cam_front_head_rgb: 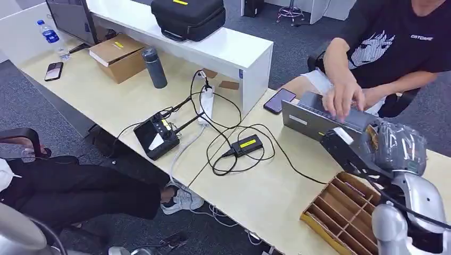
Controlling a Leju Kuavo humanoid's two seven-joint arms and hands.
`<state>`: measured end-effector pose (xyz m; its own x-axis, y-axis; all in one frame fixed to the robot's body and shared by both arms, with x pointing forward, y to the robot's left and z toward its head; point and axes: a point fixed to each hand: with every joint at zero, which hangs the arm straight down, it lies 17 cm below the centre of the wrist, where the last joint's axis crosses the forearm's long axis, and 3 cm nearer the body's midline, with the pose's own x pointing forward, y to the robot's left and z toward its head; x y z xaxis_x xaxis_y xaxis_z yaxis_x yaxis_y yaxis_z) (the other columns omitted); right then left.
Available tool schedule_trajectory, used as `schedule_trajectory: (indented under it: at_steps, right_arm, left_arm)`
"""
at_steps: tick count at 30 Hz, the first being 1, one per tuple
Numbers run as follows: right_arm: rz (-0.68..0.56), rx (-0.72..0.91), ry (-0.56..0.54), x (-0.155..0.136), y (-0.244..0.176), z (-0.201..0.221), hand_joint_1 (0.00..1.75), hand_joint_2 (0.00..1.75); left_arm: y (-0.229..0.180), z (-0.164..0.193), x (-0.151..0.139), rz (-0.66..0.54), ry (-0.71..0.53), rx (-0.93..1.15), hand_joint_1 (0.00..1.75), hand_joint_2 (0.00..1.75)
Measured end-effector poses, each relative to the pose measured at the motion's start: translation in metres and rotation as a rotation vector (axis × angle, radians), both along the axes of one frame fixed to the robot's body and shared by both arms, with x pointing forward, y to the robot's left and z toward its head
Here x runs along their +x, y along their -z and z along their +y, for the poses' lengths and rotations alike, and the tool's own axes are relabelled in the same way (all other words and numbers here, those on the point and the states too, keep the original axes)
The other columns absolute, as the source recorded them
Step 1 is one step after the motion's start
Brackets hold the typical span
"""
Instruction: Pass the card to the sensor for recognition and then transmit it.
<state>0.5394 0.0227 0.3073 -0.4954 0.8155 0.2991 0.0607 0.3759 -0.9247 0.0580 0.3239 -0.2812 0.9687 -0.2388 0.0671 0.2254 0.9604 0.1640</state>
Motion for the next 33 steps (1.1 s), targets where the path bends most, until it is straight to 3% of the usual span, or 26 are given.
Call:
schedule_trajectory:
  at_steps: [11, 12, 13, 21, 33]
  right_arm:
    - [-0.027, 0.066, -0.036, -0.012, -0.018, 0.011, 1.75, 1.75]
    - [-0.028, 0.075, -0.039, -0.013, -0.020, 0.011, 1.50, 1.75]
    - [-0.024, 0.091, -0.046, -0.014, -0.022, 0.012, 0.00, 1.75]
    - [-0.005, 0.259, -0.165, -0.037, -0.036, 0.022, 0.00, 1.75]
    - [-0.013, 0.288, -0.173, -0.044, -0.038, 0.019, 0.00, 1.75]
  left_arm:
    - [0.000, 0.000, 0.000, 0.001, 0.007, -0.001, 0.00, 1.75]
    - [0.000, 0.000, 0.000, 0.001, 0.007, -0.001, 0.00, 1.75]
    - [0.000, -0.001, 0.000, 0.001, 0.008, -0.002, 0.00, 1.75]
    - [0.000, -0.002, 0.000, 0.000, 0.013, -0.003, 0.00, 1.75]
    - [0.000, -0.002, 0.000, 0.000, 0.013, -0.003, 0.00, 1.75]
